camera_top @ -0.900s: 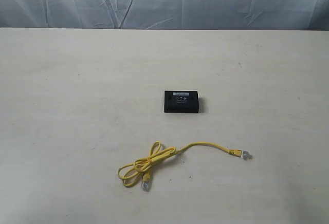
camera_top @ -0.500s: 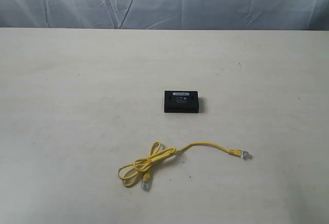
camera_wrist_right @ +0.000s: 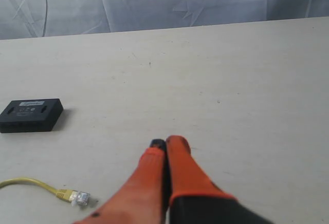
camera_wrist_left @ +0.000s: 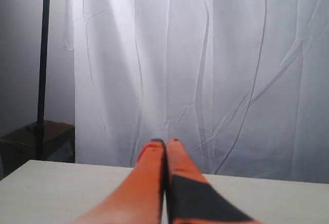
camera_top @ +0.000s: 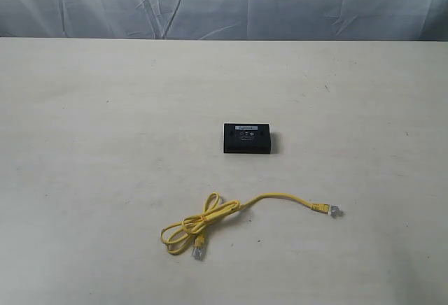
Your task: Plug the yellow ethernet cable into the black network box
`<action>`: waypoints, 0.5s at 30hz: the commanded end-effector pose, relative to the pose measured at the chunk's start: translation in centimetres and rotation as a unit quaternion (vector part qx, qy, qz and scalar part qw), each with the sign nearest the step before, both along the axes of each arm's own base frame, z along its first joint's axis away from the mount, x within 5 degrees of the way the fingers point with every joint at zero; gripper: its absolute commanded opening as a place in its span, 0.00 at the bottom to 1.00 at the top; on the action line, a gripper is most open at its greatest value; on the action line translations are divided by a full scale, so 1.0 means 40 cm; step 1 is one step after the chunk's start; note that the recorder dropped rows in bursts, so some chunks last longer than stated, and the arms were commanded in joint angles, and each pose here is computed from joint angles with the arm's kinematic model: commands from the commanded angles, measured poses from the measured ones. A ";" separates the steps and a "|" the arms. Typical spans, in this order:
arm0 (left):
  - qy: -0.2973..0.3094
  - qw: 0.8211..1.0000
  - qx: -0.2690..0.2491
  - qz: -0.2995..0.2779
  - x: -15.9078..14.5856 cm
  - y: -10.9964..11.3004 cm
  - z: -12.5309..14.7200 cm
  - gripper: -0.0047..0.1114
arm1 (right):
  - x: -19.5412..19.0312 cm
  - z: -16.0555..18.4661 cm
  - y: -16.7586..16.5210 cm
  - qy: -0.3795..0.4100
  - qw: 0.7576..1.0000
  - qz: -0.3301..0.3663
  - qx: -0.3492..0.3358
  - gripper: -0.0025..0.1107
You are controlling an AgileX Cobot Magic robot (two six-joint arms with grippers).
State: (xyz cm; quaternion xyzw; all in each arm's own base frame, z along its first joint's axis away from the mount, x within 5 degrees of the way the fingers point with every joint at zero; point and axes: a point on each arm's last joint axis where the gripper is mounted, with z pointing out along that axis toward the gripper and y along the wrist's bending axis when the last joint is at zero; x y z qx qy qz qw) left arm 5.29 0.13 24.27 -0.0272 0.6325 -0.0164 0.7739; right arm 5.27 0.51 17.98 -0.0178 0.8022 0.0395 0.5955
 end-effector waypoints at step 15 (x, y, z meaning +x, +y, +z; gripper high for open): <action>0.430 0.870 0.119 -0.210 0.271 -0.087 0.113 0.04 | 0.000 0.002 0.000 -0.008 1.000 -0.002 0.001 0.02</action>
